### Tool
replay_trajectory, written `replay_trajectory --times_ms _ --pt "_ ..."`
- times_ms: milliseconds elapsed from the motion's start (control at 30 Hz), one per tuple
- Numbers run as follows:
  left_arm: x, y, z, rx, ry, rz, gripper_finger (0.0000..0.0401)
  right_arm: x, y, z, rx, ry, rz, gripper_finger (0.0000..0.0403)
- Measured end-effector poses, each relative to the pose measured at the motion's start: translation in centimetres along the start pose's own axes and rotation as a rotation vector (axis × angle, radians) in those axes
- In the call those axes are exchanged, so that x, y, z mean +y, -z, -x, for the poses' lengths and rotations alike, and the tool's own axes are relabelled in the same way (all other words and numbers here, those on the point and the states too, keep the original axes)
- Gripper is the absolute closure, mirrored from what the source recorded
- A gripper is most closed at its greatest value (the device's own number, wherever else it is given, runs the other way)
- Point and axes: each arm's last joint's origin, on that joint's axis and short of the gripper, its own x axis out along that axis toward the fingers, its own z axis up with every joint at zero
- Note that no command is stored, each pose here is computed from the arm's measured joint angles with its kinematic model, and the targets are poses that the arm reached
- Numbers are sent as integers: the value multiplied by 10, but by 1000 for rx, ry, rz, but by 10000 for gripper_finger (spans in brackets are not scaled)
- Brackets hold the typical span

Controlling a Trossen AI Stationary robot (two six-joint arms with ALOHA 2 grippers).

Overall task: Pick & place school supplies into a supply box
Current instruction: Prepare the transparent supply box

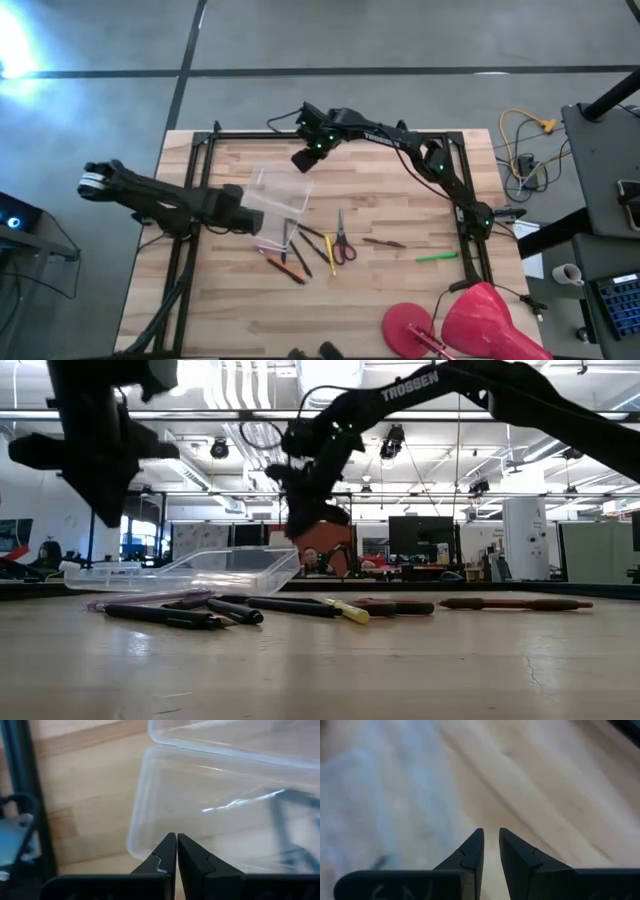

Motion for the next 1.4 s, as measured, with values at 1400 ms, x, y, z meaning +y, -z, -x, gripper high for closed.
replay_trajectory --times_ms 1400 --pt "12 -20 -60 -35 8 116 401 47 26 -18 170 -59 36 348"
